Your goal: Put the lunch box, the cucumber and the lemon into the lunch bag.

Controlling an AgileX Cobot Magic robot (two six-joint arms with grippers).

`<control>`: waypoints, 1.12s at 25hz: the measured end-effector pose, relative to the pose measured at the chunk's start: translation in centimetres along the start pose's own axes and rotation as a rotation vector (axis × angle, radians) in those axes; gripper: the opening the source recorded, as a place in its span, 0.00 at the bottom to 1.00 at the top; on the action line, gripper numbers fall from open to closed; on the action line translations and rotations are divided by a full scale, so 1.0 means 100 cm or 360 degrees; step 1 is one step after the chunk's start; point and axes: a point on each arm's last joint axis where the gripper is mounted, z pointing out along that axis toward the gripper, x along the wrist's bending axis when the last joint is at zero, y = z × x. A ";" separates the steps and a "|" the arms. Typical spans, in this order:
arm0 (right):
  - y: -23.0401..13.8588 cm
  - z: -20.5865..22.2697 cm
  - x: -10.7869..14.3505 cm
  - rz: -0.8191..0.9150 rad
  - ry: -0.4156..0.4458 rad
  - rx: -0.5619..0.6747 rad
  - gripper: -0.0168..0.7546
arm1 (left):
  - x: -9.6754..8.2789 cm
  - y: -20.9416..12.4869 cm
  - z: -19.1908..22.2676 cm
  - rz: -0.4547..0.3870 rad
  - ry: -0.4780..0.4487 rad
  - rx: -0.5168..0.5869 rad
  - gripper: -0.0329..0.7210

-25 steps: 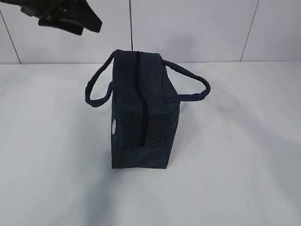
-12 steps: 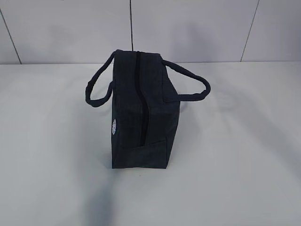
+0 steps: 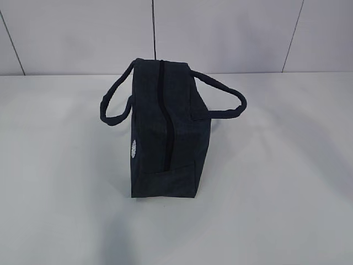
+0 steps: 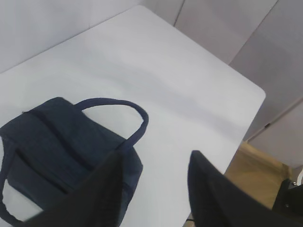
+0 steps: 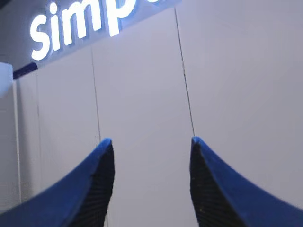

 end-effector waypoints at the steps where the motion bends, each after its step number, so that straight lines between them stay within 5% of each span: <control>1: 0.006 -0.002 0.003 0.0014 0.0024 -0.0026 0.53 | -0.008 0.000 -0.009 0.0029 -0.0014 -0.0023 0.44; 7: 0.023 -0.013 0.026 0.0069 0.0323 0.0072 0.53 | -0.051 -0.010 -0.077 0.0200 0.0014 -0.0127 0.43; 15: -0.012 -0.032 0.039 0.0065 0.0527 0.0889 0.53 | -0.091 -0.069 -0.151 0.0325 0.0180 -0.0236 0.39; 22: -0.020 -0.071 0.037 0.0029 0.0396 0.1363 0.53 | -0.092 -0.151 -0.161 0.0246 0.0316 -0.0150 0.38; 28: -0.021 -0.132 0.035 -0.0038 0.0196 0.1527 0.50 | -0.091 -0.202 -0.167 0.0218 0.0410 -0.0134 0.38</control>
